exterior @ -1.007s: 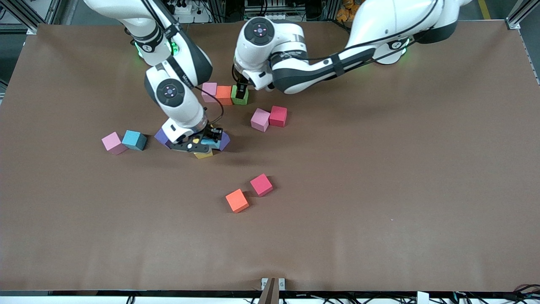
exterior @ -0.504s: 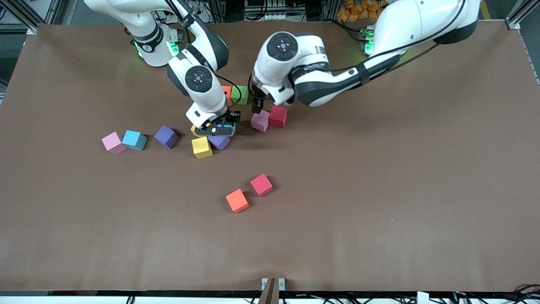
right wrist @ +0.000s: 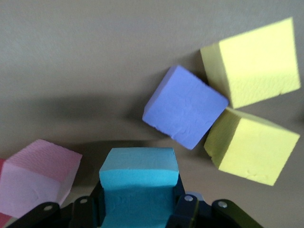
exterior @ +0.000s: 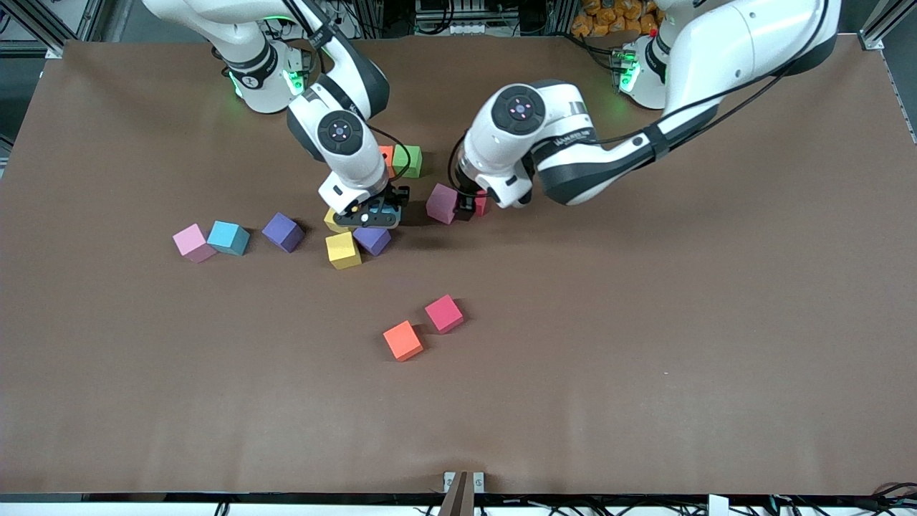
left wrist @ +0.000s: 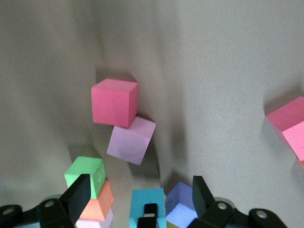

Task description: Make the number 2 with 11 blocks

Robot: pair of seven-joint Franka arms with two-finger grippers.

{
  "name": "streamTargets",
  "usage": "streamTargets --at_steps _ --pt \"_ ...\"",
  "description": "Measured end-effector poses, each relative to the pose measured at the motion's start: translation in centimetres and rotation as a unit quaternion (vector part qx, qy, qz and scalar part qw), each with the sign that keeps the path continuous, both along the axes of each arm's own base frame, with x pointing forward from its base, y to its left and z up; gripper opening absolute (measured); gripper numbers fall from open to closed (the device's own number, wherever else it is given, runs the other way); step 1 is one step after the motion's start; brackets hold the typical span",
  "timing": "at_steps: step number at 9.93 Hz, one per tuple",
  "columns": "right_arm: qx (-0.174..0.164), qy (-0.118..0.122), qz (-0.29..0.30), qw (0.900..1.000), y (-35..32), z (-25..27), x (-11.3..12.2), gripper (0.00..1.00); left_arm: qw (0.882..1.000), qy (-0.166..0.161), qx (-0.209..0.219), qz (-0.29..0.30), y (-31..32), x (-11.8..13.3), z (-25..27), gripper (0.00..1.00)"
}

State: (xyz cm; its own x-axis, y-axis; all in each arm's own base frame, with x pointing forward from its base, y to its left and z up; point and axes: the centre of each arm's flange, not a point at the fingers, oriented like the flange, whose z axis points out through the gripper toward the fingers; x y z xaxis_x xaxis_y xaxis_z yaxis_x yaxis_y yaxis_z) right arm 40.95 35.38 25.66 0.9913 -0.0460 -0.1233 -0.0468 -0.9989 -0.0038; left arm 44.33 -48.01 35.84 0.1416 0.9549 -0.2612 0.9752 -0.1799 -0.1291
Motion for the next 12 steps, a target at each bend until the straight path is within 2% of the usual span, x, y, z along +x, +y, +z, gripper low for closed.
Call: streamTargets --at_steps 4,7,11,12 --pt "-0.002 0.008 0.001 1.000 2.7 -0.5 -3.4 0.55 0.995 -0.003 0.005 -0.103 0.7 -0.9 -3.3 0.95" --pt "-0.005 0.014 0.004 1.000 2.5 -1.5 -4.4 0.55 0.985 0.000 0.008 -0.171 0.7 -3.0 -5.1 0.95" --pt "0.008 0.012 0.000 1.000 2.9 -3.1 -5.1 0.55 0.967 -0.011 0.000 -0.254 1.4 -2.6 -5.6 0.96" --pt "0.008 0.014 0.001 1.000 3.0 -3.5 -5.4 0.55 0.964 -0.009 0.002 -0.264 1.6 -2.7 -5.8 1.00"
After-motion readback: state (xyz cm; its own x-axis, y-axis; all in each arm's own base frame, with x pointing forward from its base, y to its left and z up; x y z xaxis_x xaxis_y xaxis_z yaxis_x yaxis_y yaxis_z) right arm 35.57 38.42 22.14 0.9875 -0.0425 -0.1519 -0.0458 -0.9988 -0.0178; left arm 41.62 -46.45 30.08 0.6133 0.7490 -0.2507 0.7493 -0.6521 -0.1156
